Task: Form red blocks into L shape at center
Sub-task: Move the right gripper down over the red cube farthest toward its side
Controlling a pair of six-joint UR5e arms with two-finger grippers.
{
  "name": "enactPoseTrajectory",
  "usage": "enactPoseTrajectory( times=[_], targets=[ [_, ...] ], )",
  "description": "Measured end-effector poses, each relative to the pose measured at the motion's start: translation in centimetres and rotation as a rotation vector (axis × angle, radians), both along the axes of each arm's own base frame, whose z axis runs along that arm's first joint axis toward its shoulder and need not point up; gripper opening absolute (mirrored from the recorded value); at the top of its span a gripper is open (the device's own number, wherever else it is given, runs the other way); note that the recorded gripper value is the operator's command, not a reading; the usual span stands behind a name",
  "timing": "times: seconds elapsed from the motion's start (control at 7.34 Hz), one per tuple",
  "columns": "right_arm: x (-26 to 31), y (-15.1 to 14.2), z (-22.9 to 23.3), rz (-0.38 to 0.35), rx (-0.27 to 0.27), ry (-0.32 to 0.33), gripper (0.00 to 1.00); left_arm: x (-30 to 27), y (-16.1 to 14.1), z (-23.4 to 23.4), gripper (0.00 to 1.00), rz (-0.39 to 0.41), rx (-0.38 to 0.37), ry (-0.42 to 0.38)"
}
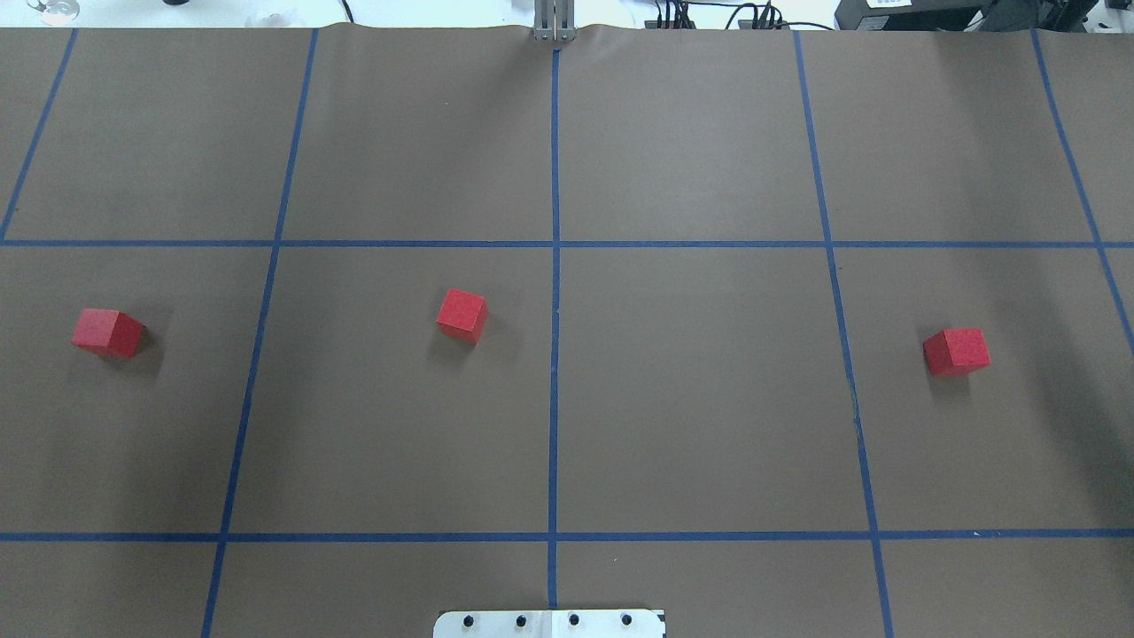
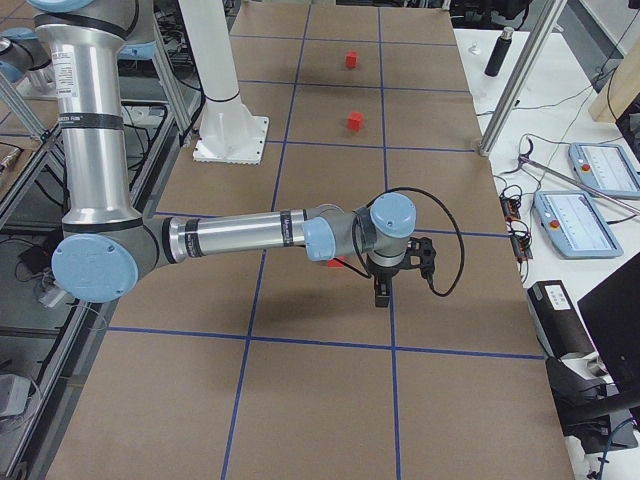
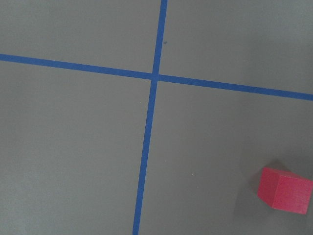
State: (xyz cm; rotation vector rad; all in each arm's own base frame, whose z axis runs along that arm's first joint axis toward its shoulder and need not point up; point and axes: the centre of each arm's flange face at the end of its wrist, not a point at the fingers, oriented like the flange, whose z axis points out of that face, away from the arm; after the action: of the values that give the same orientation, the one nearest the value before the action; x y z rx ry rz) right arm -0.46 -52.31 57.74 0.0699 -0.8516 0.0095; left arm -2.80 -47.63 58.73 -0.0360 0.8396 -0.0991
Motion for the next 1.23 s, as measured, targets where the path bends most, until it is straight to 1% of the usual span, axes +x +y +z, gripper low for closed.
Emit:
enactPoseTrajectory(
  times=[0.27, 0.41, 0.54, 0.82, 0.95, 1.09, 1.23],
  targets=[
    [-3.2, 0.3, -0.5, -0.046, 0.051, -0.016, 1.0, 0.2, -0.1, -0.4, 1.0, 0.003, 0.016, 0.014],
    [-5.7, 0.7, -1.1, -0.059, 0.052, -0.027, 0.99, 0.3, -0.1, -0.7, 1.0, 0.004, 0.02, 0.028],
    [-8.4, 1.4, -1.6, -0.067, 0.04, -0.038, 0.99, 0.4, -0.1, -0.9, 1.0, 0.005, 0.024, 0.036],
    [-13.6, 4.0, -2.0, -0.102, 0.042, -0.059, 0.99, 0.4, -0.1, -1.3, 1.0, 0.005, 0.033, 0.04],
    [-15.7, 5.0, -2.5, -0.102, 0.023, -0.062, 0.99, 0.5, -0.1, -1.5, 1.0, 0.005, 0.036, 0.041],
    [-17.8, 5.9, -3.1, -0.091, -0.002, -0.053, 0.99, 0.5, -0.1, -1.6, 1.0, 0.005, 0.038, 0.041],
    [-19.3, 6.5, -3.4, -0.089, -0.016, -0.04, 0.98, 0.5, -0.1, -1.6, 1.0, 0.005, 0.039, 0.041]
  ],
)
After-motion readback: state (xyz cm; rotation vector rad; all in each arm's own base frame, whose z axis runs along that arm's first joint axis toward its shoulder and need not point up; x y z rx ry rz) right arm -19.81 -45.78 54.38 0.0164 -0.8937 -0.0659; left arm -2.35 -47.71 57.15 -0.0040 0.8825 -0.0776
